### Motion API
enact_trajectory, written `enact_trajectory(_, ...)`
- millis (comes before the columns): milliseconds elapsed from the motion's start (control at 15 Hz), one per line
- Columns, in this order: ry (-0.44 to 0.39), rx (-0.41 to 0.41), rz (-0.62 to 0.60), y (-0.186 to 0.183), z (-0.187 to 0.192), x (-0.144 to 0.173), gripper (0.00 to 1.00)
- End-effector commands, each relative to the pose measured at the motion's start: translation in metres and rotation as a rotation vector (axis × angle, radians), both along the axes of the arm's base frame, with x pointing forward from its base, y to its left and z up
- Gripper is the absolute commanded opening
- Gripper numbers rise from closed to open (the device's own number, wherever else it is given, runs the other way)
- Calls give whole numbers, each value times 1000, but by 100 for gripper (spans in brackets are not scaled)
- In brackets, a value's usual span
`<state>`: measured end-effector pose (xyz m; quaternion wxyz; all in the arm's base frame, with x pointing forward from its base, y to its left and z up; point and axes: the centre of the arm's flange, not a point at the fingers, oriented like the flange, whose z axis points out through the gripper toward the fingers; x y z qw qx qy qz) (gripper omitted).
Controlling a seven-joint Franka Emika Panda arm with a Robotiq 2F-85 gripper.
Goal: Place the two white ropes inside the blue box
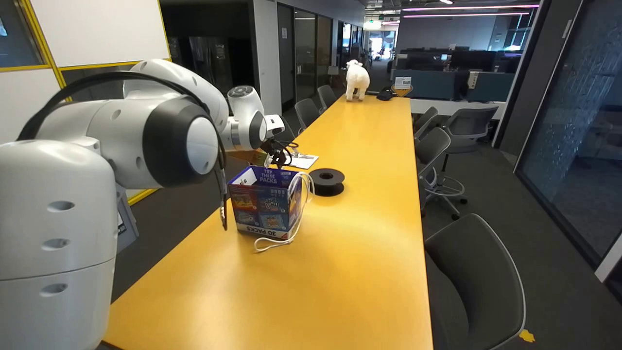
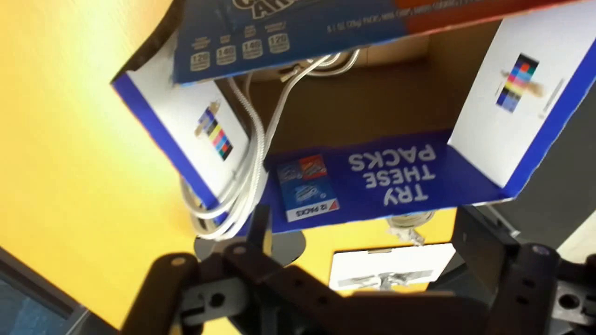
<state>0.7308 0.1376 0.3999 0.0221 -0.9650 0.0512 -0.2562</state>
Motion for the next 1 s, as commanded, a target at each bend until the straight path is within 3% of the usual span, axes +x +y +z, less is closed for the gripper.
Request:
enact_trajectory(0,1,59,-193,-34,26,23,100)
enact_trajectory(333,45,105,-463,-90,14,69,100)
enact_trajectory(667,219,146,-707,-124,-37,113,100)
enact_trajectory(933,317,247,-883,-135,-64,128,100)
